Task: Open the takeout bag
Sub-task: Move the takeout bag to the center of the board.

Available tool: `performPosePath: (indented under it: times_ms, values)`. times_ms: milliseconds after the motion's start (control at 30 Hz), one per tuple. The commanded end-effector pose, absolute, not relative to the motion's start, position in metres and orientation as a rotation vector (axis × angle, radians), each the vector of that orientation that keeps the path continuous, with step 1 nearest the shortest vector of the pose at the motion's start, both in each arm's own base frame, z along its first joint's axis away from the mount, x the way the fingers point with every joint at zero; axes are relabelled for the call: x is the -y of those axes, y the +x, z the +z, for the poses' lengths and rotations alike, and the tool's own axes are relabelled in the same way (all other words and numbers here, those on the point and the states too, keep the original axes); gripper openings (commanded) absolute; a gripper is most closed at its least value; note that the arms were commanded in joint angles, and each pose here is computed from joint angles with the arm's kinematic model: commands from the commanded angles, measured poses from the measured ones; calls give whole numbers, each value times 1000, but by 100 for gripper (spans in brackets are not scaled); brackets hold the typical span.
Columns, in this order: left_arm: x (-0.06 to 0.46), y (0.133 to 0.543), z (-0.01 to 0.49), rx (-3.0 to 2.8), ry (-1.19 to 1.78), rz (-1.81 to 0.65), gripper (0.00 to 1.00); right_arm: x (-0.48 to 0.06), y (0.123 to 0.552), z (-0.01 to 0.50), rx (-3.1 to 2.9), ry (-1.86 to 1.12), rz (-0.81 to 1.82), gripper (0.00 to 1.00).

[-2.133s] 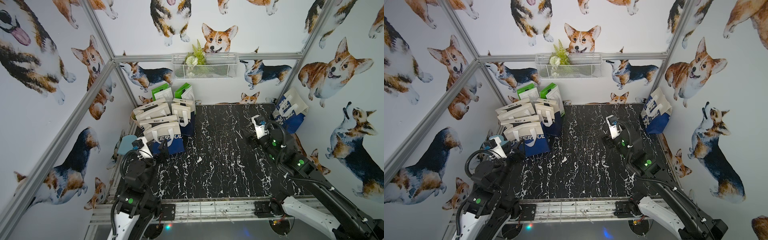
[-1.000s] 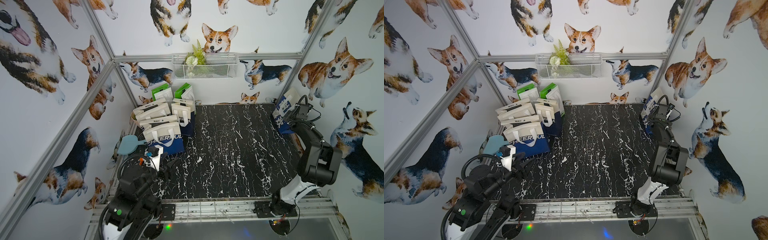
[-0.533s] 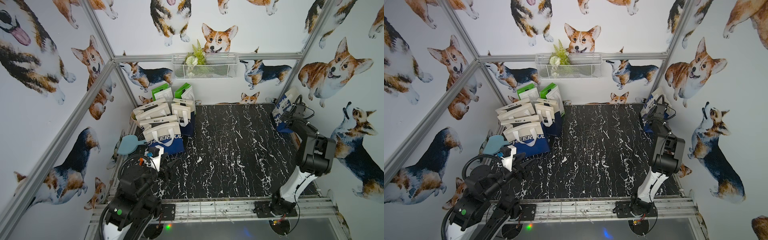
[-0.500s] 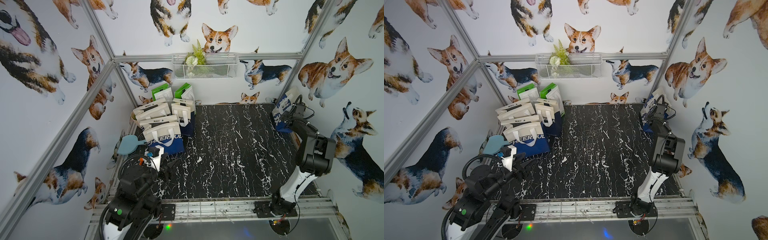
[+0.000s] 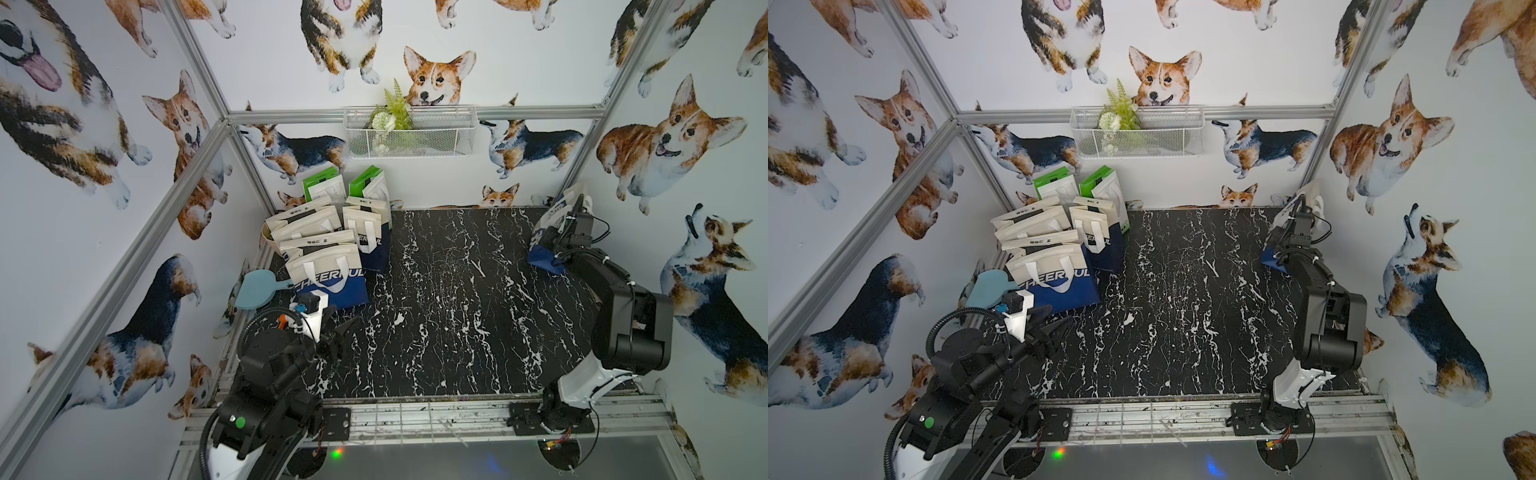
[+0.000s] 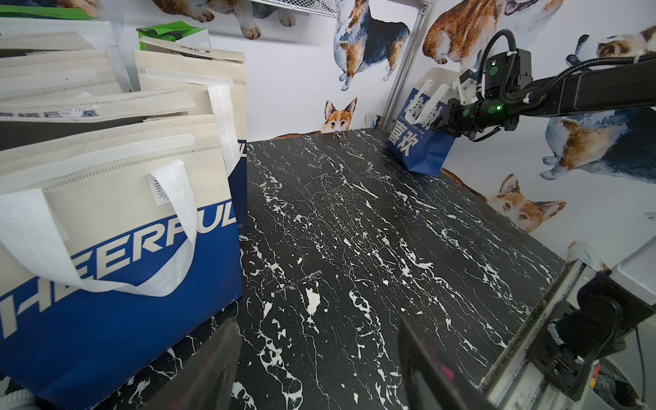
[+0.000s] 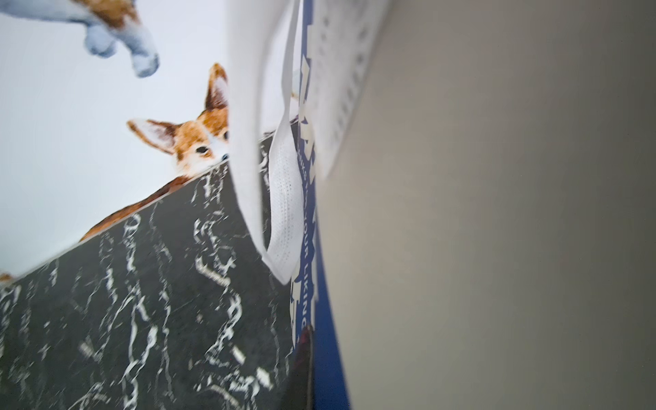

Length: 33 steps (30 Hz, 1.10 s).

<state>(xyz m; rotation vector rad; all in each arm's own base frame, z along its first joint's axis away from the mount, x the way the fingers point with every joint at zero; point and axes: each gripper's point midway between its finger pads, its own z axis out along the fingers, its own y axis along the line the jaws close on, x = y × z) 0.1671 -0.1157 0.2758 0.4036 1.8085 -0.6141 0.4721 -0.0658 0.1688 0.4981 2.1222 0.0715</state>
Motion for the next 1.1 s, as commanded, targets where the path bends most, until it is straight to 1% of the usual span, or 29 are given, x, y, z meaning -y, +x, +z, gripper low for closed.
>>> performPosePath:
  times_ms: [0,167,333,500,700,800,900,967,1000,1067]
  values:
    - [122,167,279,-1789,428,-647,72,21,460,174,-2098,423,171,0]
    - [125,168,277,-1801,434,-665,72,-64,422,168,-2140,198,265,0]
    - [125,171,275,-1818,424,-665,72,-148,370,154,-2224,-94,379,0]
    - [128,178,270,-1864,399,-681,72,-207,312,147,-2239,-354,490,0]
    - [132,182,270,-1866,358,-730,71,-243,242,143,-2258,-613,707,0]
    - [132,183,266,-1880,330,-749,69,-244,211,138,-2261,-686,824,0]
    - [136,185,265,-1864,307,-801,70,-234,198,127,-2270,-688,815,1]
    - [140,186,265,-1858,295,-840,69,-228,195,123,-2265,-679,799,8]
    - [142,188,264,-1864,284,-856,69,-225,194,123,-2264,-669,793,17]
    - [146,191,261,-1878,264,-888,68,-223,193,129,-2244,-655,803,29]
